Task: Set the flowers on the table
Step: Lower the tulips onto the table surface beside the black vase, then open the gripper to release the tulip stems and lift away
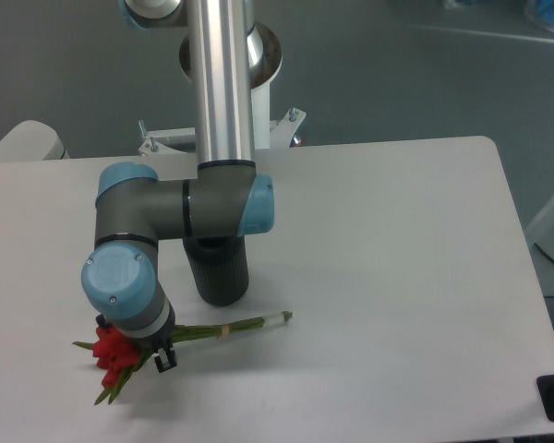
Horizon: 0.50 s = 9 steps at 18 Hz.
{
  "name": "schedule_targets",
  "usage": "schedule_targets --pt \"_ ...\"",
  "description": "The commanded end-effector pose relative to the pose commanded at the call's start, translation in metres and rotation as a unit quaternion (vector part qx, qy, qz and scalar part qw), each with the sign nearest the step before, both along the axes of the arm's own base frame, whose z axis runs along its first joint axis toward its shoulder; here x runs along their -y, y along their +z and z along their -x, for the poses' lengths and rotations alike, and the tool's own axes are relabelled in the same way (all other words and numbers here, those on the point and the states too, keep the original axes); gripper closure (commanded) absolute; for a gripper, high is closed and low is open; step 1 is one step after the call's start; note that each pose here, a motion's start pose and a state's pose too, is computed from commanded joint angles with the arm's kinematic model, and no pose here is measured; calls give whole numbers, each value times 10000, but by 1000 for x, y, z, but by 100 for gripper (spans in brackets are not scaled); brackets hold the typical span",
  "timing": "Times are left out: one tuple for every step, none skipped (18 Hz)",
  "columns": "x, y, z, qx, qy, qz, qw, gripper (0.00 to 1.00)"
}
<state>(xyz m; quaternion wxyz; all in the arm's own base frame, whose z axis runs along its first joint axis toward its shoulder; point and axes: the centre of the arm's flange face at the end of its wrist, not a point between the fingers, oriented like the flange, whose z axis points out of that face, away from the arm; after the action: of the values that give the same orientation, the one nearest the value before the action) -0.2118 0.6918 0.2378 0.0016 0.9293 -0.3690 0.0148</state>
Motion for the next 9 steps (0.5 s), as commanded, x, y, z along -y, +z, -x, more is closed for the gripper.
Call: schedule_targets --pt "0 -1 0 31 -7 -8 10000 1" --pt "-1 1 0 31 -7 -25 10000 0" --pt "-1 1 -1 34 -7 -18 10000 0" --pt "-1 3 0 24 -7 -39 10000 0" --pt "-1 7 1 20 8 -62 10000 0" --pt "-1 11 0 12 9 -93 10000 0" --pt "0 14 2 8 24 -117 9999 0" --pt "0 17 3 4 31 -141 9999 0" --pt "1 18 7 27 62 -162 9998 0"
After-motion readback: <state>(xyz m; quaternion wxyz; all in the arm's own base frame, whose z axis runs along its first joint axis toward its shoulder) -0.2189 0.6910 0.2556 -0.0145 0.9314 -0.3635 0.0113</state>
